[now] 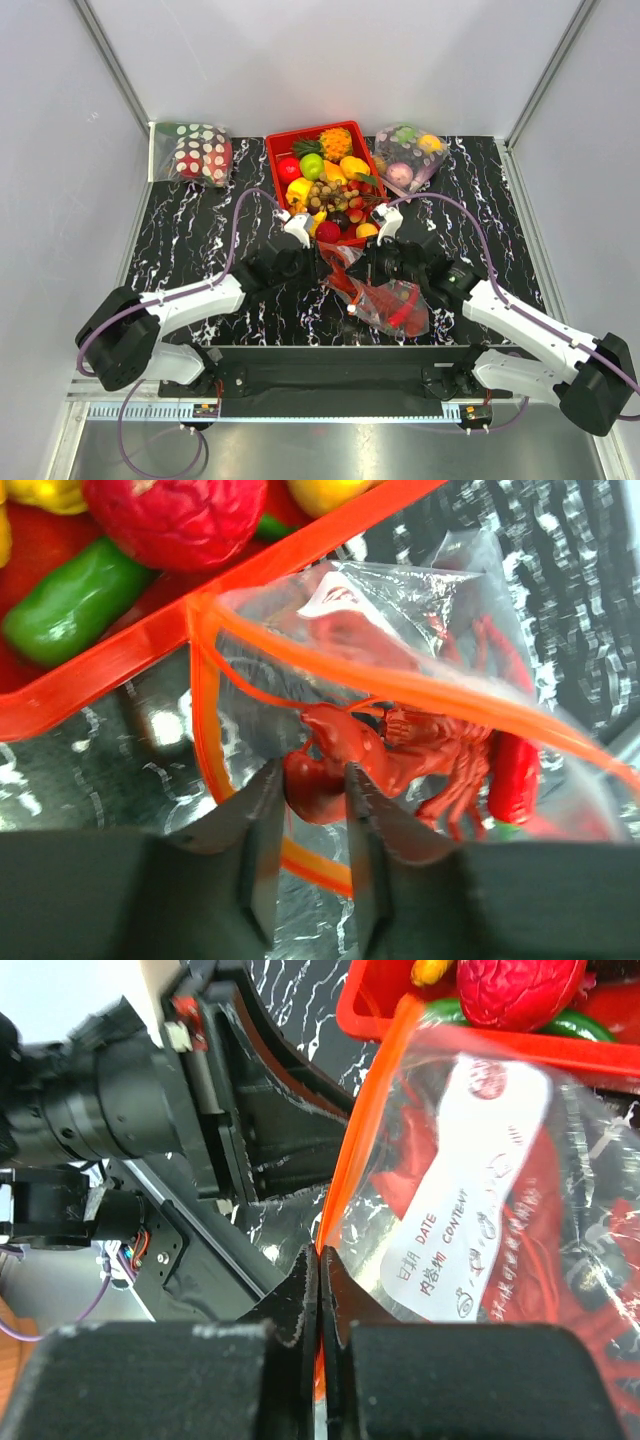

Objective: Open the zip-top bag and remove the fake food

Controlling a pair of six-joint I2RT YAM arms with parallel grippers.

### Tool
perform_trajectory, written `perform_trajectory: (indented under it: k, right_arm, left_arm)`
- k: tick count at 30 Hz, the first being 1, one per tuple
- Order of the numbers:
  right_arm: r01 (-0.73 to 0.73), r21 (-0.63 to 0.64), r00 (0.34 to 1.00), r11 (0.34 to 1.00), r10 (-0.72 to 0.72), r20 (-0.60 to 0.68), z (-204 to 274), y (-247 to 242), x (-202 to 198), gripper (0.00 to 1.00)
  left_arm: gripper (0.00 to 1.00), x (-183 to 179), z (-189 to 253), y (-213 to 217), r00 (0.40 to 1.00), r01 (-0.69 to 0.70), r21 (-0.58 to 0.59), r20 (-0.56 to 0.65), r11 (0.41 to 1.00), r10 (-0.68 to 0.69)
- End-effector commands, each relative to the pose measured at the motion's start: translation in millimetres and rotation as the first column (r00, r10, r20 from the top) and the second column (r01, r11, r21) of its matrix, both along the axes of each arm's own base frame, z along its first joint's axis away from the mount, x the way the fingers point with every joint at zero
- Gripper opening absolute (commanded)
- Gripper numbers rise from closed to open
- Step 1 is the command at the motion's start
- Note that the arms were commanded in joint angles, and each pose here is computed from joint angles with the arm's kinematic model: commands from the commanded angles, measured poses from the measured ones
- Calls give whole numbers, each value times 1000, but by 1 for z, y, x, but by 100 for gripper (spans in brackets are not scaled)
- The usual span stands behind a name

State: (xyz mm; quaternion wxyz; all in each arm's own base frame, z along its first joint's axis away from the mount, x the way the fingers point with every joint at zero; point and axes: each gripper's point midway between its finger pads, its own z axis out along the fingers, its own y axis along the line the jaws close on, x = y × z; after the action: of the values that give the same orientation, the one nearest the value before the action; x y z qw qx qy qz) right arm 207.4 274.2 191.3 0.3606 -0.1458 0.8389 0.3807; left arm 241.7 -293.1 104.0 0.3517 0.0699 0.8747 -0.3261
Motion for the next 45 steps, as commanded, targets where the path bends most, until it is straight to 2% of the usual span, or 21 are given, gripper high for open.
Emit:
perform_trajectory:
  k: [1,5,8,17,27,32,35,36,39,40,43,45]
  right_arm:
    - [-19,82,998,996,14,62,24,11,2,0]
    - [-6,53,998,999,3,57,14,8,3,0]
    - [36,30,997,999,-37,61,8,1,7,0]
    - [209,-88,976,974,-203,76,-11,-29,26,0]
    - [251,-142,966,957,-240,91,-14,-42,27,0]
    - [262,-123,962,957,-250,106,-5,-45,27,0]
    - [304,-129,951,944,-291,107,0,-51,30,21]
    - [311,-139,949,940,-298,106,-1,-53,30,34]
    - [355,-152,932,922,-337,133,8,-64,33,50]
    - [361,-139,929,922,-343,140,15,-65,33,60]
    - [375,-98,920,922,-358,161,34,-67,33,77]
    - [413,-114,903,903,-390,182,35,-75,38,81]
  left_arm:
    - [20,2,8,-14,999,40,-58,35,997,-38]
    - [6,0,6,-17,998,54,-71,30,996,-52]
    - [0,-3,7,-15,998,58,-73,34,996,-56]
    - [0,-9,21,6,994,52,-55,94,997,-47]
    - [0,-6,24,41,989,-25,3,145,1000,25]
    - [0,-4,19,46,990,-31,15,135,999,28]
    - [0,-4,12,44,993,-26,23,119,999,24]
    - [0,-4,10,45,993,-27,28,116,999,24]
    - [0,-3,11,46,992,-31,34,123,999,27]
    - [0,-3,12,48,991,-34,39,128,999,28]
    - [0,-3,7,55,991,-52,55,127,997,44]
    - [0,-5,3,57,992,-50,59,120,997,43]
